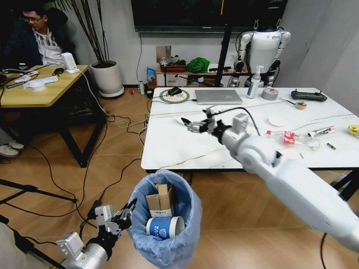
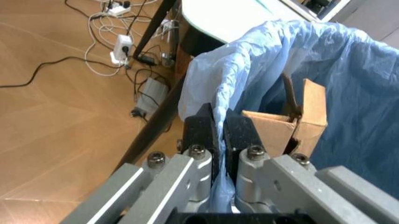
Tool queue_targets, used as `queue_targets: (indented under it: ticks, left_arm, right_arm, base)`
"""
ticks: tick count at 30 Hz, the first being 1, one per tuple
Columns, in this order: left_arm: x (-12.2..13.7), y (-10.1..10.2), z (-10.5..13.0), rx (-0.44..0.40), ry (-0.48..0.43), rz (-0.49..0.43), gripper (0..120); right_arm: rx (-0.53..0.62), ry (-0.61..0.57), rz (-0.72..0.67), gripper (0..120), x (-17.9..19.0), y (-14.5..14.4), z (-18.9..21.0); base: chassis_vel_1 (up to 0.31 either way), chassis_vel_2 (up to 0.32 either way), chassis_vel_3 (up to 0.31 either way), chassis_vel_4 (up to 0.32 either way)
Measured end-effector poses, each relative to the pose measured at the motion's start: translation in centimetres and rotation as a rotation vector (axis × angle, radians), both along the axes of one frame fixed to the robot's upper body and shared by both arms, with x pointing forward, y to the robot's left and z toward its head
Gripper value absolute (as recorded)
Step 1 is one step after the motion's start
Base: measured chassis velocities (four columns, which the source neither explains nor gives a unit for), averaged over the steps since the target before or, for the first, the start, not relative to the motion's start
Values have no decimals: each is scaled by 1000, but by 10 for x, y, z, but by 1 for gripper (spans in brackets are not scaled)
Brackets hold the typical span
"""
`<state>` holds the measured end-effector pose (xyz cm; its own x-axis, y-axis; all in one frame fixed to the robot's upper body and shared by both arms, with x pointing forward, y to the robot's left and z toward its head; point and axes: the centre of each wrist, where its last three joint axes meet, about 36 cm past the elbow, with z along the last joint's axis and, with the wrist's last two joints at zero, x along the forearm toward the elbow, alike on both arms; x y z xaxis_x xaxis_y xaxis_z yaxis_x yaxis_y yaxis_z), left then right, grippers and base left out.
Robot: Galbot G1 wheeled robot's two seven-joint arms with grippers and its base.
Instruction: Pick up the trash bin and place the trash from the table into it.
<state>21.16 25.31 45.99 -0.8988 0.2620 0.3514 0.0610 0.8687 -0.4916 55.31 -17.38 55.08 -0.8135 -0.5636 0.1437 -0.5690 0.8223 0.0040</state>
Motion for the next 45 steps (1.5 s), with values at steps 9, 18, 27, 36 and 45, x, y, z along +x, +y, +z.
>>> queue_targets:
  ticks: [9, 18, 27, 36, 45]
  left_arm:
    - [-3, 3, 4, 6, -6, 5, 0]
    - [-4, 7, 7, 14, -16, 14, 0]
    - [-3, 5, 4, 8, -9, 0, 0]
    - [-2, 4, 4, 6, -8, 1, 0]
    - [-4, 4, 3, 4, -3, 4, 0]
  right_arm:
    - [-72, 35, -36, 100, 54, 19, -16]
    - [-98, 80, -26, 100, 95, 66, -43]
    - [-132, 122, -108, 100, 120, 37, -65]
    - [-153, 156, -141, 100, 131, 26, -85]
    - [-168, 160, -146, 100, 135, 26, -94]
  base:
    - [0, 0, 0, 0]
    - [0, 0, 0, 0]
    - [0, 0, 0, 0]
    - [0, 0, 0, 0]
    - [0, 0, 0, 0]
